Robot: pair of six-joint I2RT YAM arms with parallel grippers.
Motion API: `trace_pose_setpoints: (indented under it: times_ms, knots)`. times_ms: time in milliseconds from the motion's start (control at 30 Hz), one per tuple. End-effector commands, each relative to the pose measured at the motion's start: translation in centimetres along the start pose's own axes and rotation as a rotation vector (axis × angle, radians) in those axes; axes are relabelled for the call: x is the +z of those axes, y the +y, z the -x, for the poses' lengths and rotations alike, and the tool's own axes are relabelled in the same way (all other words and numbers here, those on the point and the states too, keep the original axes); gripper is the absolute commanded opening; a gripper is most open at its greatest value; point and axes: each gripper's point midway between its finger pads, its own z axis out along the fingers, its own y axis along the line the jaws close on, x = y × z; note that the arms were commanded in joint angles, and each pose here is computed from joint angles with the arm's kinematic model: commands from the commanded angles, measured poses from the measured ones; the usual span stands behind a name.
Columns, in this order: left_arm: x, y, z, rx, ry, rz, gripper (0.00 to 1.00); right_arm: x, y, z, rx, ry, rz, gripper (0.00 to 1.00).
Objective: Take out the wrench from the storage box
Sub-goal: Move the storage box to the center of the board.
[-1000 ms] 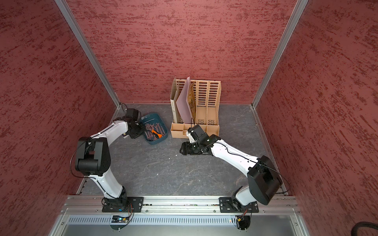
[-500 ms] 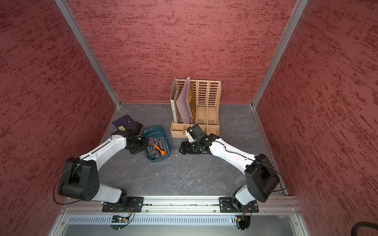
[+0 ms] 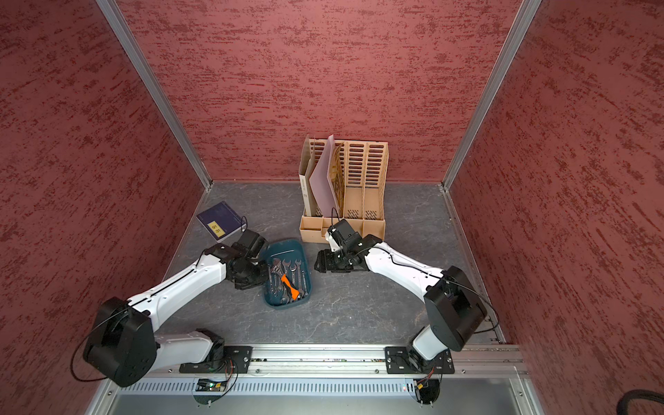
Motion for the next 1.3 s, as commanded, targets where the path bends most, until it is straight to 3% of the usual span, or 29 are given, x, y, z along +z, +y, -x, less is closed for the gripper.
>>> trace_pose_setpoints:
  times_ms: [0, 400, 800, 1000, 1267]
  knots:
    - [-0.5, -1.4, -1.5, 0.049, 0.016, -0.011, 0.06, -0.2, -0.8, -0.5, -0.012, -0.002, -0.053, 0.65]
    - [0.7, -7.6, -3.6, 0.153, 0.018, -0.081, 0.05, -1.7, -2.8, -1.6, 0.005, -0.018, -0.116, 0.55]
    - [2.9, -13.1, -3.4, 0.122, 0.018, -0.180, 0.04, -5.6, -5.5, -2.4, -0.008, -0.068, -0.265, 0.49]
    - [3.6, -14.8, -3.1, 0.142, 0.014, -0.194, 0.06, -7.7, -4.3, -1.9, -0.049, -0.094, -0.264, 0.50]
    - [2.3, -13.7, -1.5, 0.128, -0.036, -0.204, 0.37, -4.6, -2.9, -1.7, -0.069, -0.043, -0.226, 0.54]
